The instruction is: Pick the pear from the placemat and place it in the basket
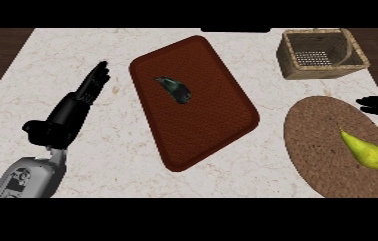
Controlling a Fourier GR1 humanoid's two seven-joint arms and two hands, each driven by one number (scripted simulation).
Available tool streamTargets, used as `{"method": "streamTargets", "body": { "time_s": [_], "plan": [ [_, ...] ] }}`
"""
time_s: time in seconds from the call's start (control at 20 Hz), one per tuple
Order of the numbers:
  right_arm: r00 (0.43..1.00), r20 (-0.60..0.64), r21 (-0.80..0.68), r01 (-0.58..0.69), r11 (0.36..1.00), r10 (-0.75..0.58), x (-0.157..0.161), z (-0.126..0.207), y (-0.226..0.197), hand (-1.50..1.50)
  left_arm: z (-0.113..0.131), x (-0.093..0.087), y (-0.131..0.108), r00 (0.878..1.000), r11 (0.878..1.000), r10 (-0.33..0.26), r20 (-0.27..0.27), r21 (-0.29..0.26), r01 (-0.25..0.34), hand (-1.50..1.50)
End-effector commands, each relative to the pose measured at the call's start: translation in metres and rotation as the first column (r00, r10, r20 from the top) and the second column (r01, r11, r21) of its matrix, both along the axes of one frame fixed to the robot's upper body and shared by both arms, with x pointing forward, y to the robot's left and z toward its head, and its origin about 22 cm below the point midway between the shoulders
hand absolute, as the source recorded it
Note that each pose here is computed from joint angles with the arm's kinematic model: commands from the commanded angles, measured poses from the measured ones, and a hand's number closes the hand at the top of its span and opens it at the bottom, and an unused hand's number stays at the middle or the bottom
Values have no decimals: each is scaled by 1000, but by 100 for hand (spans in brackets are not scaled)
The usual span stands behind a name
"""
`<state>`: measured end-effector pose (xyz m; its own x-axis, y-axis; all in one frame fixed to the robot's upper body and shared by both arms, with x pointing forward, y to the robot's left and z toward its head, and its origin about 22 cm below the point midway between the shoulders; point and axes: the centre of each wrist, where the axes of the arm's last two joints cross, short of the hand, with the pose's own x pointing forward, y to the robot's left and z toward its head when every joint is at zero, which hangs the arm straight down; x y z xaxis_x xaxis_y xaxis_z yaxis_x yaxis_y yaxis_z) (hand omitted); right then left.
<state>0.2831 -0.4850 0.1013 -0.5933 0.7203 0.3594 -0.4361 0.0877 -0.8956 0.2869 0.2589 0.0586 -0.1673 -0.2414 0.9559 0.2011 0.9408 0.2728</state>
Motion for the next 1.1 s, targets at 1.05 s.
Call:
{"method": "streamTargets", "body": {
  "time_s": [1.05],
  "plan": [
    [988,-32,16,-150,989,151,16,-20,16,-150,4,-8,-5,1000,1000,15,-3,10,-14,0]
  ]
}}
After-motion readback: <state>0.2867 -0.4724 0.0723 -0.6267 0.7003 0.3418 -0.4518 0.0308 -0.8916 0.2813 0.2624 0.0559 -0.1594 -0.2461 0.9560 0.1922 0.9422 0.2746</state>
